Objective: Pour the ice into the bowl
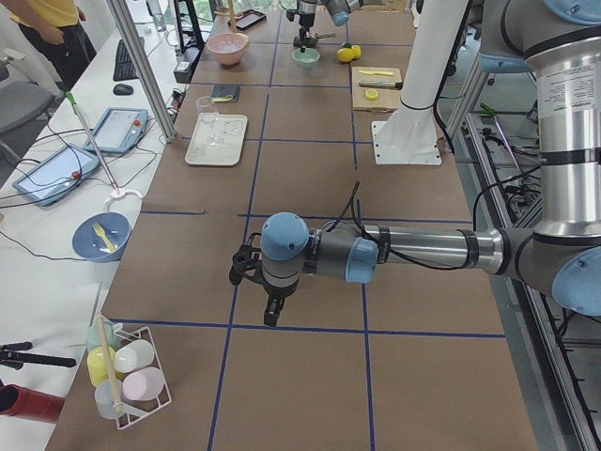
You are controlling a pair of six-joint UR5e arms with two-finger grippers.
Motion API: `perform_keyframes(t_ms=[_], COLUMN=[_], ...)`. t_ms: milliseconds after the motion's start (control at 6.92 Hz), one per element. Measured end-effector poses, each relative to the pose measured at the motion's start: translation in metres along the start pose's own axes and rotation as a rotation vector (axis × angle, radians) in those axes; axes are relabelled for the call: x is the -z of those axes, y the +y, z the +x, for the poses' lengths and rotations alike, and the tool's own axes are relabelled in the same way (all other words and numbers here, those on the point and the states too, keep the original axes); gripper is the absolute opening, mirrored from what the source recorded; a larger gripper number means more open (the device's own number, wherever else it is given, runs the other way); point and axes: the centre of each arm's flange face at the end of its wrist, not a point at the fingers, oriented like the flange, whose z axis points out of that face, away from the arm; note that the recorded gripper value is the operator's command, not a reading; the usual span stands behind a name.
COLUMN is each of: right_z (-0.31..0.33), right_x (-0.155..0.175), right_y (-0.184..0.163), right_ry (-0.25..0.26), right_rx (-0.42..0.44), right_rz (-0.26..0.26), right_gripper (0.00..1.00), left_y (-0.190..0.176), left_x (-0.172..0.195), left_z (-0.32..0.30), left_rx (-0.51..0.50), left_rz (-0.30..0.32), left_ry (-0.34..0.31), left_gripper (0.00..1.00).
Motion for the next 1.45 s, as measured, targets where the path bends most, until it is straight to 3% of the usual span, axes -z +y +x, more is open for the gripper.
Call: perform_keyframes(t_ms=[289, 578, 723, 1012, 1445], right_z=[-0.092, -0.215, -0.287, -0.436, -0.603], right_x=[-0.012, -0.043, -0.062, -0.098, -0.154], right_y=[-0.054, -0.097, -0.115, -0.147, -0.178], right_ry=[-0.108, -0.195, -0.18, -0.098, -0.049], right_rx=[-0.045, -0.093, -0.114, -0.172, -0.219], right_rz=[0.035, 0.002, -0.003, 0.014, -0.003], right_gripper=[0.0, 0.0, 0.0, 0.0, 0.0], left_y=[-0.001, -0.002, -0.002, -0.002, -0.003], left_x=[0.002, 0.002, 0.003, 0.003, 0.003], left_z=[0.002, 0.003, 0.003, 0.004, 0.004], left_rx=[-0.002, -0.003, -0.004, -0.005, -0.007], left_rz=[0.003, 0.005, 0.006, 0.007, 0.007], left_ry=[0.0, 0.002, 0.004, 0.006, 0.01], left_gripper=[1.0, 1.0, 1.0, 1.0, 1.0])
